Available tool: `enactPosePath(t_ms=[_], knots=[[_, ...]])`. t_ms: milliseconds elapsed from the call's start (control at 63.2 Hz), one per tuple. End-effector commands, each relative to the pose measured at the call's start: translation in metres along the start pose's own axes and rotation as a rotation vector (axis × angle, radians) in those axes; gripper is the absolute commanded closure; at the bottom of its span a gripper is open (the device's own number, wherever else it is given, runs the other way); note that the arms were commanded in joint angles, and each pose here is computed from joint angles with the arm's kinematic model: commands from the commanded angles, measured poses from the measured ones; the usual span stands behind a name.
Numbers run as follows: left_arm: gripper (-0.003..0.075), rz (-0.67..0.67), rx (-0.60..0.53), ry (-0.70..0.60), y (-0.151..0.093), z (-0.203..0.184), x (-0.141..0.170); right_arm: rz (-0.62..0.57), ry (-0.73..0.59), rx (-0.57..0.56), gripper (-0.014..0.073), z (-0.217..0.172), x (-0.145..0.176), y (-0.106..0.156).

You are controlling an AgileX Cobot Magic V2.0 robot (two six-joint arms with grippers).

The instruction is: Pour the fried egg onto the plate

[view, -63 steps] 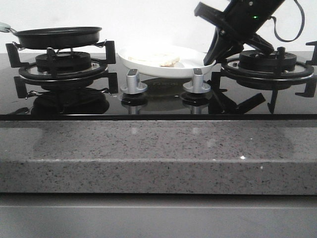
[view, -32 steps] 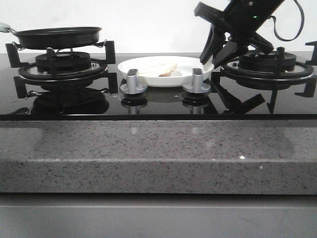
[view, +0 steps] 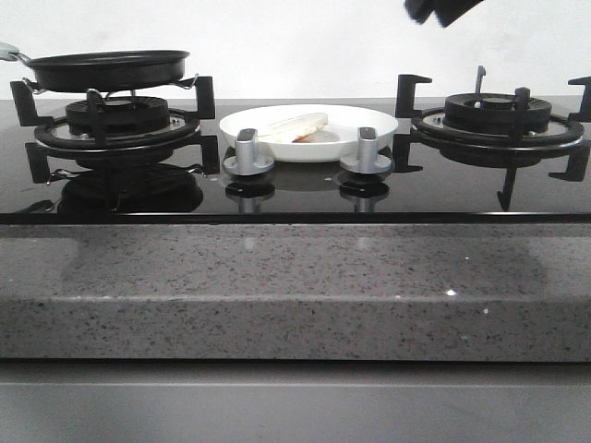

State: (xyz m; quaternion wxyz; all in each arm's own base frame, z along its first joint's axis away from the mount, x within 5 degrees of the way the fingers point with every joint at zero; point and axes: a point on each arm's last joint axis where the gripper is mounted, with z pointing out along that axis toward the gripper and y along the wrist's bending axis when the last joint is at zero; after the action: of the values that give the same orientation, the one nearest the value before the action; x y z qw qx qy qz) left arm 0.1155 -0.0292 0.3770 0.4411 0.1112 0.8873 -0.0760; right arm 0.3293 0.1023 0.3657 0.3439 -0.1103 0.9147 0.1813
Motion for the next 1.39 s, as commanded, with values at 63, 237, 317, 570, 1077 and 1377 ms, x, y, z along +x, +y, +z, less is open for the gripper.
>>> enactPosePath(t_ms=[63, 237, 317, 570, 1077, 1377], knots=[[0.0261, -0.015, 0.012, -0.085, -0.002, -0.006, -0.011, -0.039, -0.139, 0.005, 0.0323, -0.059, 0.021, 0.012], [0.0261, -0.015, 0.012, -0.085, -0.002, -0.006, -0.011, -0.046, -0.164, 0.003, 0.0323, -0.095, 0.066, 0.017], [0.0261, -0.015, 0.012, -0.085, -0.002, -0.006, -0.011, -0.051, -0.181, 0.001, 0.0323, -0.110, 0.086, 0.020], [0.0261, -0.015, 0.012, -0.085, -0.002, -0.006, -0.011, -0.058, -0.172, -0.007, 0.0323, -0.130, 0.146, 0.020], [0.0456, -0.026, 0.027, -0.087, -0.003, -0.006, -0.011, -0.071, -0.190, -0.014, 0.0532, -0.143, 0.184, 0.021], [0.0741, -0.026, 0.027, -0.087, -0.003, -0.006, -0.011, -0.071, -0.190, -0.014, 0.0713, -0.143, 0.184, 0.021]])
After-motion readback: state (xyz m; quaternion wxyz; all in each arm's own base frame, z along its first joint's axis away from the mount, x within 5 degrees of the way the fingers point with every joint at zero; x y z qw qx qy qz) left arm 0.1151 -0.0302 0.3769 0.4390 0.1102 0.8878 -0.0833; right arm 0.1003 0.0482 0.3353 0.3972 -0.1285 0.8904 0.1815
